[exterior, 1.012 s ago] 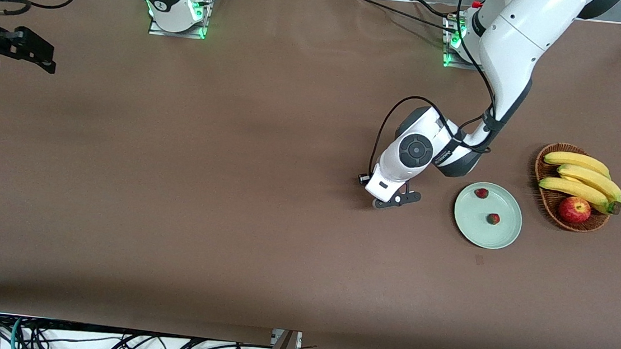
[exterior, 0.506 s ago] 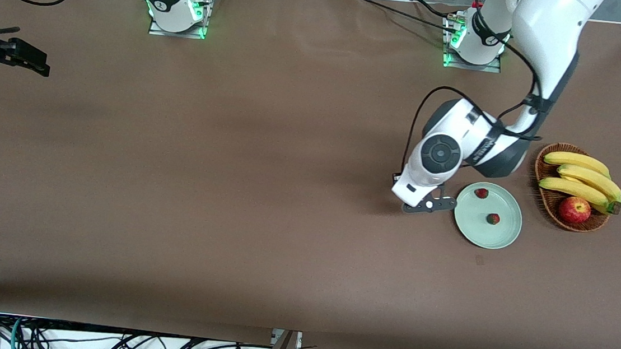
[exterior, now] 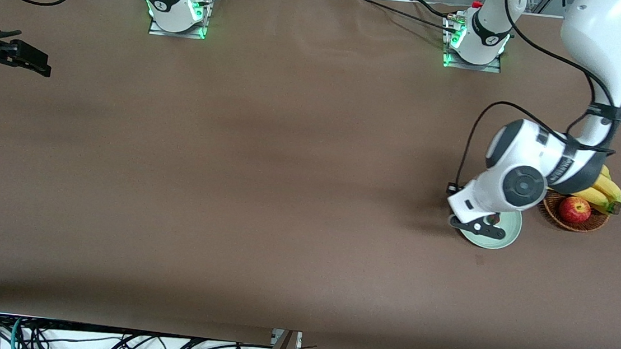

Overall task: Collect all strawberries into plate
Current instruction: 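Carry the strawberry over the plate and open the left gripper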

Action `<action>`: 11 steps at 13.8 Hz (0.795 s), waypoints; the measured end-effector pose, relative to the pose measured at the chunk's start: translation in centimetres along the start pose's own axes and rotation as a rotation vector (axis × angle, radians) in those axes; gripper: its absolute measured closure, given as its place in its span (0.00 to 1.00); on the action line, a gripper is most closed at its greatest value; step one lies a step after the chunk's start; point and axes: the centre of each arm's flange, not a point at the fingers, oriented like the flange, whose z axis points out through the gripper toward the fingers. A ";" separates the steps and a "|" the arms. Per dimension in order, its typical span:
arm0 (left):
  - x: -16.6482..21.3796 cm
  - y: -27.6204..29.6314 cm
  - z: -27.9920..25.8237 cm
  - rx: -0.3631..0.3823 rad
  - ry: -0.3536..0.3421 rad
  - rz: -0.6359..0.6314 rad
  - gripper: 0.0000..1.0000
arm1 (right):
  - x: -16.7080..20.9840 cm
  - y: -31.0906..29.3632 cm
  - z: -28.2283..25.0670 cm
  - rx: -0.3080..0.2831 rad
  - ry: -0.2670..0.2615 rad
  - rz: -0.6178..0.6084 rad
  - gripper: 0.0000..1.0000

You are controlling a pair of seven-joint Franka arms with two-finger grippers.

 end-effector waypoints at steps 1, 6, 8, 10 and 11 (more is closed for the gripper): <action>0.3 -2.1 1.1 -0.016 0.027 0.063 0.67 | 0.0 0.0 0.0 0.000 0.000 0.000 0.00; 1.3 -5.4 5.7 -0.062 0.078 0.212 0.52 | 0.0 0.0 0.0 0.000 0.001 -0.001 0.00; 1.6 -4.9 4.3 -0.056 0.101 0.222 0.33 | 0.0 -0.2 0.0 0.000 0.001 -0.004 0.00; 1.7 -4.7 0.0 -0.025 0.157 0.226 0.14 | 0.0 -0.4 -0.1 -0.001 0.002 -0.008 0.00; 1.3 -4.6 -2.7 -0.005 0.178 0.227 0.02 | 0.0 -0.4 -0.1 -0.001 0.002 -0.008 0.00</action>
